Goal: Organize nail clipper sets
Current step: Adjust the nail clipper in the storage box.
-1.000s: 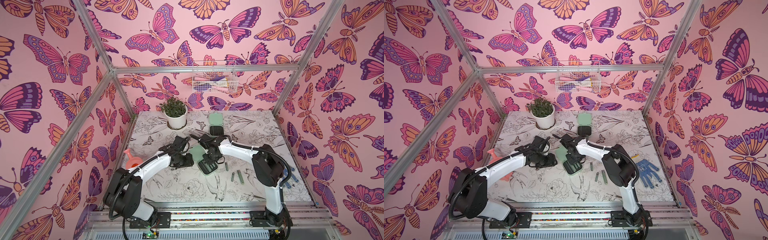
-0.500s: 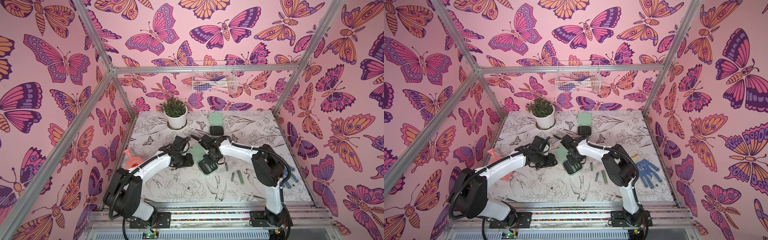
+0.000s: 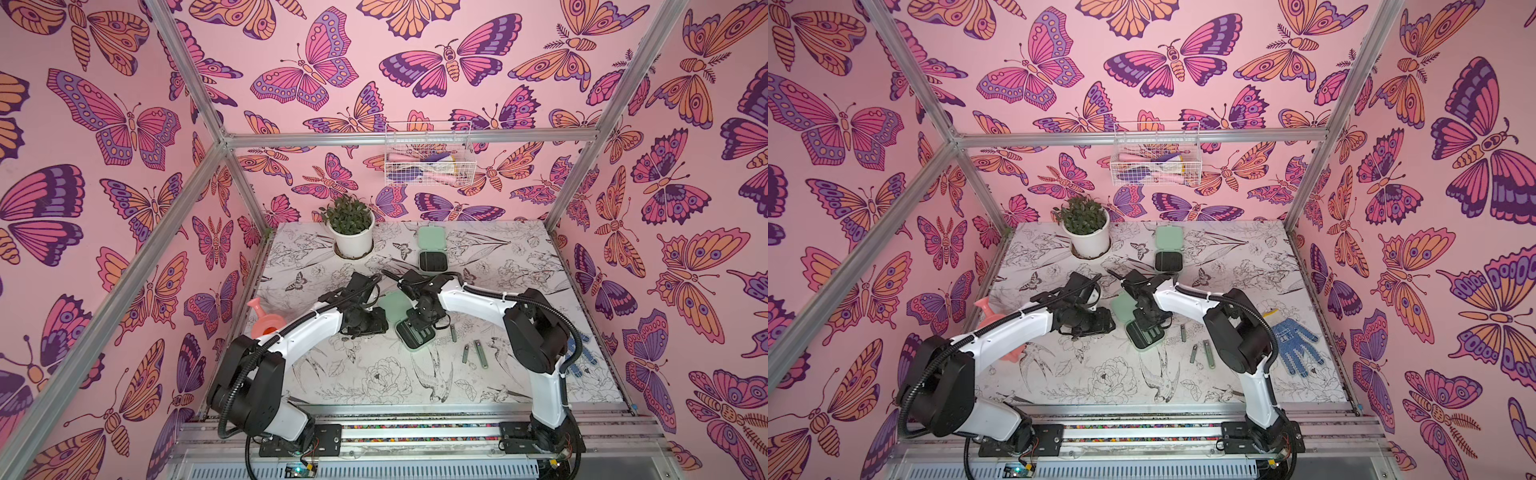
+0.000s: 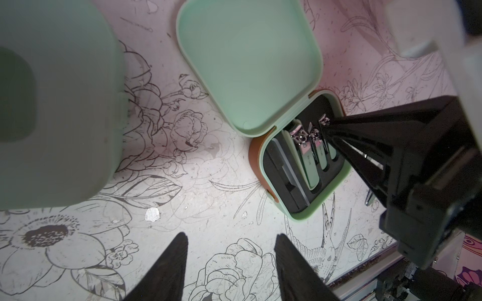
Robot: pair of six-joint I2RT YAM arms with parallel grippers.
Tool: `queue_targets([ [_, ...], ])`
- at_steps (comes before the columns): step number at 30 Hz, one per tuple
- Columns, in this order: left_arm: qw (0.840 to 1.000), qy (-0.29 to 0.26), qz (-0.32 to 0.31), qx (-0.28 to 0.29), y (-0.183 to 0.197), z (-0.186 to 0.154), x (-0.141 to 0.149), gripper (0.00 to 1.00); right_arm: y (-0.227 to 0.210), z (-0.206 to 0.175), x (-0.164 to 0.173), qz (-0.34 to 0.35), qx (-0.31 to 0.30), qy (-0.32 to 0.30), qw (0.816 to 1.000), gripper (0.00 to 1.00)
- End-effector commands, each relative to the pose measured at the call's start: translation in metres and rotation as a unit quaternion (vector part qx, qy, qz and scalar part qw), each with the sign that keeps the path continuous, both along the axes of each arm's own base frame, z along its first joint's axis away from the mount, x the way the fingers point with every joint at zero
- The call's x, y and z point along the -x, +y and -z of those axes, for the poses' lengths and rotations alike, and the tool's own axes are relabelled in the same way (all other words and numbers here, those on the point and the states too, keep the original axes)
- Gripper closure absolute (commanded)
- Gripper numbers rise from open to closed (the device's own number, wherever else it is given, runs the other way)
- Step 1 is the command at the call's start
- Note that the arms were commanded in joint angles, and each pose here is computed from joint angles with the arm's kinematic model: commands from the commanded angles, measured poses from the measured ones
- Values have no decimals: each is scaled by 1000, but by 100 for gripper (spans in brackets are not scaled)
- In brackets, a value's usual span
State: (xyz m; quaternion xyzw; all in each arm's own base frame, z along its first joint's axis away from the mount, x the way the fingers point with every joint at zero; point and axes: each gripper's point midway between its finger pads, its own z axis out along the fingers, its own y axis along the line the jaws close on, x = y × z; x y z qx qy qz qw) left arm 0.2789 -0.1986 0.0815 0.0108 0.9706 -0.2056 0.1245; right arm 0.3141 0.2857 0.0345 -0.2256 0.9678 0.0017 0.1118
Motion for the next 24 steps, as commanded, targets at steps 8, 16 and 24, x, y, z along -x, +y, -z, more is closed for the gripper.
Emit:
queue_targets([
  [8, 998, 20, -63, 14, 4, -8, -21, 40, -22, -96, -4, 90, -50, -53, 993, 75],
  [16, 993, 34, -85, 68, 0, -20, -70, 32, -30, -57, 44, 252, -174, 11, 952, 67],
  [24, 988, 75, -86, 107, -10, -4, -104, 30, -20, -40, 62, 331, -249, -1, 910, 58],
])
